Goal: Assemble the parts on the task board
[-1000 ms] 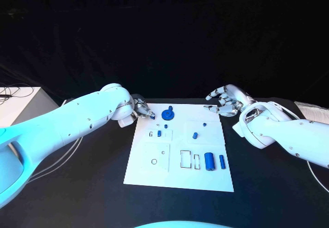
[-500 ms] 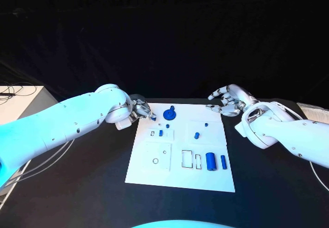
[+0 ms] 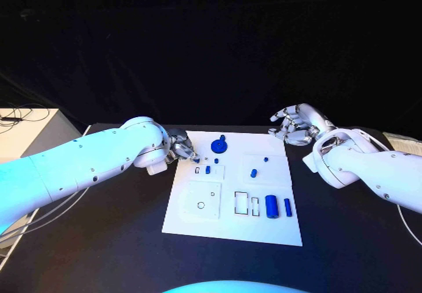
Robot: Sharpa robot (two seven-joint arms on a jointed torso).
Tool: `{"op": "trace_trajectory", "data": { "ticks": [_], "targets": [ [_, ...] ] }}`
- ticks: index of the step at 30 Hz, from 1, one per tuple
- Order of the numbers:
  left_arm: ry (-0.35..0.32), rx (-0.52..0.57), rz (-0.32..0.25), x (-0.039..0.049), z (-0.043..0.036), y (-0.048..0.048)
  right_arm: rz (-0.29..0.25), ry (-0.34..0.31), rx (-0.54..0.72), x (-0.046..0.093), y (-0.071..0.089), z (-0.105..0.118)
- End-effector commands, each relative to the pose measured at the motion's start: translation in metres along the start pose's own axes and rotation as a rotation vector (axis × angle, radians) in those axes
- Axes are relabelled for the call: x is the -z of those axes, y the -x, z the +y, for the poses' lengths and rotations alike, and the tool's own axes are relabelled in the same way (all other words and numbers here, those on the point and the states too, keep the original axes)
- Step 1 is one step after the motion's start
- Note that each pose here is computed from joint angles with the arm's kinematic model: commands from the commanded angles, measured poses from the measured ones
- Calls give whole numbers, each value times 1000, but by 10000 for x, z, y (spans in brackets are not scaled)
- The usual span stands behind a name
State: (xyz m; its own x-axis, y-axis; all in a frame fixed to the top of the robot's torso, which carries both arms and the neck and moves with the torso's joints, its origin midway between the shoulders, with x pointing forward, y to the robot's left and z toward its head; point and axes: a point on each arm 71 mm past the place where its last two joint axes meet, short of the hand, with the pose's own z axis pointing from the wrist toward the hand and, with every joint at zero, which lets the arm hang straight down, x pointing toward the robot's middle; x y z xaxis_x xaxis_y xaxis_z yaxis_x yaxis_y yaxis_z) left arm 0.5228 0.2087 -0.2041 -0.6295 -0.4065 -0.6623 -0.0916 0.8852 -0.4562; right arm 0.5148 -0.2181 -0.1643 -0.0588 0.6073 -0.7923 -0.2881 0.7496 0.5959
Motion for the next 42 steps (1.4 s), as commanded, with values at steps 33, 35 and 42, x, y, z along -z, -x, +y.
{"op": "trace_trajectory", "data": {
  "ticks": [33, 35, 42],
  "targets": [
    [9, -67, 25, -48, 39, -249, -79, 32, -204, -37, 73, -35],
    [9, -68, 25, -50, 41, -255, -80, 32, -204, -37, 74, -36],
    [12, -73, 25, -55, 50, -261, -81, 36, -204, -36, 75, -33]
  ]
}}
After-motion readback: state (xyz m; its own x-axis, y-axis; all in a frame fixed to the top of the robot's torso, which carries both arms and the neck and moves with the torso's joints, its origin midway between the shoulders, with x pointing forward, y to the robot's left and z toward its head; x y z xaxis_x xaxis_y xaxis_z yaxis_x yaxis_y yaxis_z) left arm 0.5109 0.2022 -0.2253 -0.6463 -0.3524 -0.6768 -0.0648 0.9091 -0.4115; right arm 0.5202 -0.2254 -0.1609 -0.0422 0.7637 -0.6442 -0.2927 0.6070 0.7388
